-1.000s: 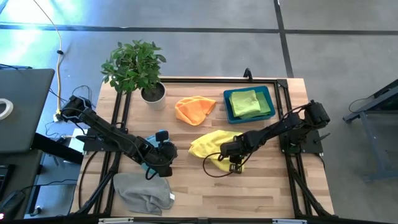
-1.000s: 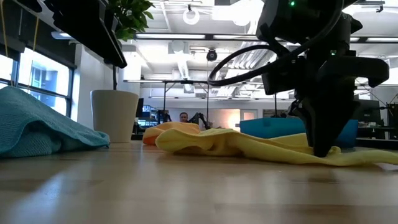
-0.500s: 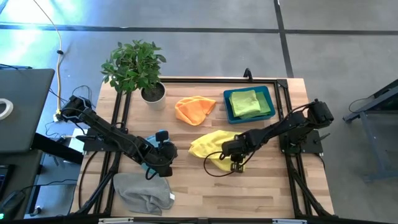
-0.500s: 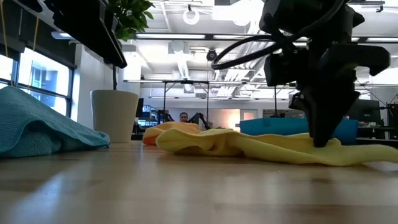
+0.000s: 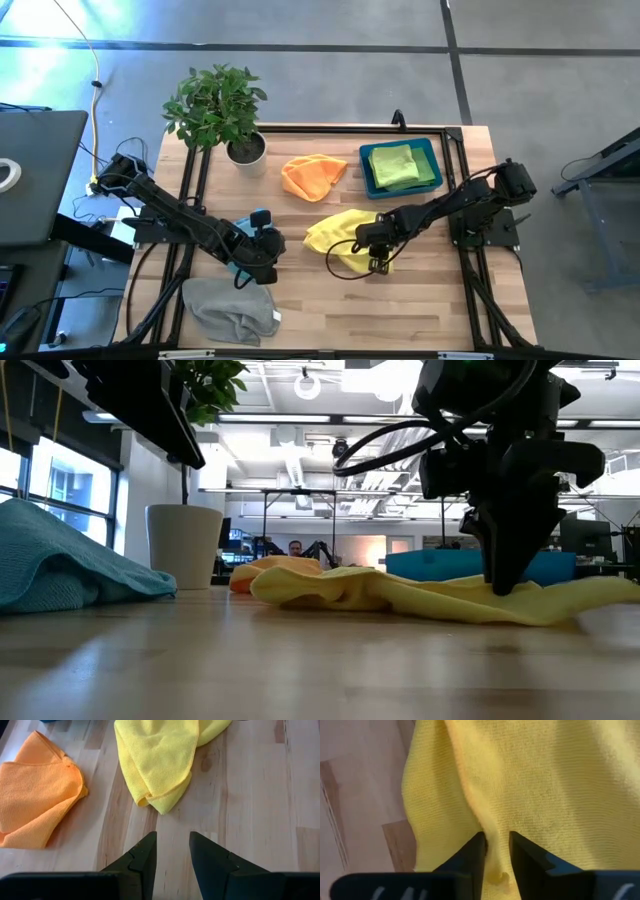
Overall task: Fold microfiber towels
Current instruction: Fold the yellow microfiber cloth
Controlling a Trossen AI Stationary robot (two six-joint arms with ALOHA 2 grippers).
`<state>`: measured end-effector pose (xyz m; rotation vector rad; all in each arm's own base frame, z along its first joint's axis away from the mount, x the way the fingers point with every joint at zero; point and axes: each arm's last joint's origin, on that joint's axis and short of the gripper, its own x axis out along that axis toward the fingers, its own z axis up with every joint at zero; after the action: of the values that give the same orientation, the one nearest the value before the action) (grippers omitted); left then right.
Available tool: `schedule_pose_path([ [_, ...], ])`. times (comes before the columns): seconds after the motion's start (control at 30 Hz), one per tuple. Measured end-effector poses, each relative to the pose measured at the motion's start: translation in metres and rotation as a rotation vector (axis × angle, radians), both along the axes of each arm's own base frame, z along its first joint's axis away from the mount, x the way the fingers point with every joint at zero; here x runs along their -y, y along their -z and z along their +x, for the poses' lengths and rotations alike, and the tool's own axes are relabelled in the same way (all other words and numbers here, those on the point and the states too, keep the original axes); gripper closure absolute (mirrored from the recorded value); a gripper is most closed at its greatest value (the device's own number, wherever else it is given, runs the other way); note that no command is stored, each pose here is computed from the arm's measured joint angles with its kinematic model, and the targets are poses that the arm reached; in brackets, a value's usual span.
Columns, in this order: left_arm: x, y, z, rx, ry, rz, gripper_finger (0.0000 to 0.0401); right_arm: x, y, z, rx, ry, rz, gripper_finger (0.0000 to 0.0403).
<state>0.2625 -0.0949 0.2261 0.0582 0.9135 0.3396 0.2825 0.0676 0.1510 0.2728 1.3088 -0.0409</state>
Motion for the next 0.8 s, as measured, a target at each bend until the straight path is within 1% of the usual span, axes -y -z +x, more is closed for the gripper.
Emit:
schedule_pose_path([
  [0.1, 0.000, 0.000, 0.000, 0.000, 0.000, 0.000, 0.0295, 0.000, 0.000, 0.000, 0.002, 0.001, -0.006, 0.0315],
  [0.3, 0.000, 0.000, 0.000, 0.000, 0.000, 0.000, 0.0295, 0.002, 0.000, 0.001, 0.013, 0.019, -0.059, 0.0330],
  [0.43, 0.000, 0.000, 0.000, 0.001, -0.001, 0.001, 0.0295, 0.006, 0.000, 0.001, 0.017, 0.038, -0.092, 0.0331],
  [0.5, 0.000, 0.000, 0.000, 0.001, -0.001, 0.002, 0.0295, 0.006, 0.000, 0.001, 0.016, 0.041, -0.082, 0.0331],
  [0.63, 0.000, 0.000, 0.000, 0.005, -0.012, -0.010, 0.0295, 0.003, 0.000, 0.001, 0.003, 0.020, -0.021, 0.0331],
  [0.8, 0.000, 0.000, 0.000, 0.005, -0.012, -0.009, 0.0295, -0.005, 0.001, -0.002, 0.000, -0.003, -0.019, 0.0331],
])
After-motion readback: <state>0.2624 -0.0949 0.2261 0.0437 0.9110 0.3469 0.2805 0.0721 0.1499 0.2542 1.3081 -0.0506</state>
